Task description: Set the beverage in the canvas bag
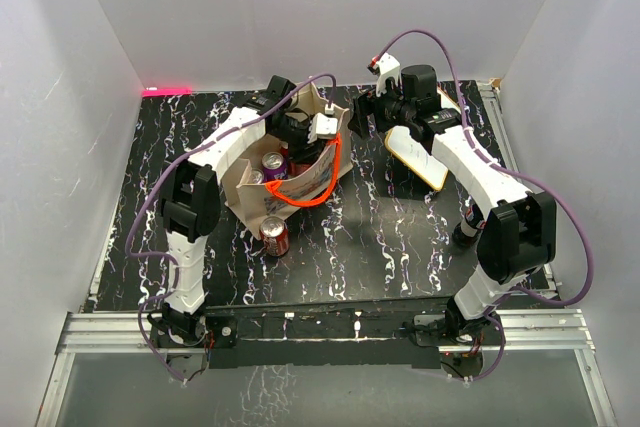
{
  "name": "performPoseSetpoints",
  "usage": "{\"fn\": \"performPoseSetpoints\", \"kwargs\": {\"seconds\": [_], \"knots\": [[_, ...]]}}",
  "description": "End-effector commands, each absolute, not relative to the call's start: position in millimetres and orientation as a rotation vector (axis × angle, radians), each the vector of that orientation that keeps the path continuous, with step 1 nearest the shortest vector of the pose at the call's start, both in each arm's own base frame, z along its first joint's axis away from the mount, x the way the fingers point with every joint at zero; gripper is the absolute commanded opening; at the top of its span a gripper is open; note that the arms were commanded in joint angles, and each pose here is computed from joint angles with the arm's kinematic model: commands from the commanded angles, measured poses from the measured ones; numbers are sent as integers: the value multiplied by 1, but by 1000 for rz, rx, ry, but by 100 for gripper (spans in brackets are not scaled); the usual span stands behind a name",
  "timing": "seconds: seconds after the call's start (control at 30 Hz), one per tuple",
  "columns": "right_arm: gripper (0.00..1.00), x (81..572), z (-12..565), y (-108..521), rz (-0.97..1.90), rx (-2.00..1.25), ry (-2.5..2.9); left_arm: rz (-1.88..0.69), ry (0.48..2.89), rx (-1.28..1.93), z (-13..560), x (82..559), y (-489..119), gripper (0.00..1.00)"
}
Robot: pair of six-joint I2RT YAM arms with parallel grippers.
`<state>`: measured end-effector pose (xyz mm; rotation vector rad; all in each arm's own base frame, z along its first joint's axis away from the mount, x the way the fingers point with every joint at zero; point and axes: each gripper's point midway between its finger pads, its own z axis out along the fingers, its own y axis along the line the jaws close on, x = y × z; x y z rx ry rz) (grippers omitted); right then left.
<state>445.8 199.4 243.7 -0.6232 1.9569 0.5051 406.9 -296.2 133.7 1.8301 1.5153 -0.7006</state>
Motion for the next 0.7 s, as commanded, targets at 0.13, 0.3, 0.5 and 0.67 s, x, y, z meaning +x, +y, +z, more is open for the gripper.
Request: {"fn": "performPoseSetpoints", "kwargs": {"seconds": [0.13,0.3,0.5,0.67], "knots": [[83,452,275,199,503,-608,1877,-660,1489,1850,143,407,-289,59],[83,451,275,199,504,-608,1877,-646,1489,1823,148,409,-290,72],[83,448,276,198,505,-613,1874,-630,1488,1795,162,410,-290,91],[83,444,280,198,504,-622,1865,-605,1499,1774,174,408,-286,97]]}}
